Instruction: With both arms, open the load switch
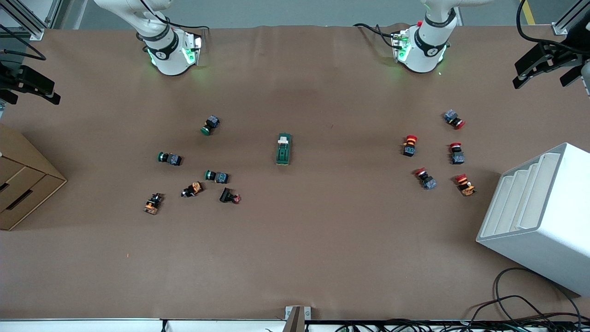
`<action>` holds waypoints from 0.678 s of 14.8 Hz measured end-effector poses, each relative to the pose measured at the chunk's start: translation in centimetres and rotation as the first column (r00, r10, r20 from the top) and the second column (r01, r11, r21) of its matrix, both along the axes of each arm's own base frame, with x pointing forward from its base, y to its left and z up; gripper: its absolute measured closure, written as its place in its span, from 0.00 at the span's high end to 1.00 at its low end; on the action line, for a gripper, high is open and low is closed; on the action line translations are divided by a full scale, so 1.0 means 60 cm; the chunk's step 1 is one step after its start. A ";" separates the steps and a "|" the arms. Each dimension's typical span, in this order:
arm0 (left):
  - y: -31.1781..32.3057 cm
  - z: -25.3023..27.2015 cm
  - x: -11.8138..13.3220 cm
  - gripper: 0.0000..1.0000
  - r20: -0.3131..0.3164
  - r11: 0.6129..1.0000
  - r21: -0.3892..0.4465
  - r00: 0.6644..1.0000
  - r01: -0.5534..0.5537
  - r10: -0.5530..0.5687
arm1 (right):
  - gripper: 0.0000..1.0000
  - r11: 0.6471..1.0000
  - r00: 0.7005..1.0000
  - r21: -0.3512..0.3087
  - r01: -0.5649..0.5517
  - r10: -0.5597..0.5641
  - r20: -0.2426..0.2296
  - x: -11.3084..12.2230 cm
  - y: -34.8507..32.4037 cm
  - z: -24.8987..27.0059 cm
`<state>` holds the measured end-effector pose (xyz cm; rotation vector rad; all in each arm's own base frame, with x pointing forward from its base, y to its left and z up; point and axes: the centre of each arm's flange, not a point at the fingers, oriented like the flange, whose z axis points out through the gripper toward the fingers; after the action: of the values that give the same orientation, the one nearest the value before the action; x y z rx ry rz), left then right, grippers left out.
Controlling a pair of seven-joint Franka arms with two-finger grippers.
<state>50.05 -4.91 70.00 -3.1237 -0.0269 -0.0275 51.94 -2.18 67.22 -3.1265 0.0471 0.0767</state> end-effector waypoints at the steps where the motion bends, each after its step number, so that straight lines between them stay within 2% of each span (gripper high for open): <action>1: -0.007 -0.005 -0.002 1.00 -0.007 1.000 0.001 1.000 0.008 -0.008 | 1.00 1.000 1.000 0.000 0.000 0.000 0.000 0.000 0.000 0.000; 10: -0.034 -0.023 -0.030 1.00 -0.039 0.997 0.010 0.996 0.079 -0.078 | 1.00 1.000 1.000 0.001 -0.001 0.001 -0.009 -0.002 0.001 -0.001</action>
<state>48.26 -6.97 68.62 -3.1115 0.0963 0.0318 51.84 -2.11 67.15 -3.1258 0.0457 0.0906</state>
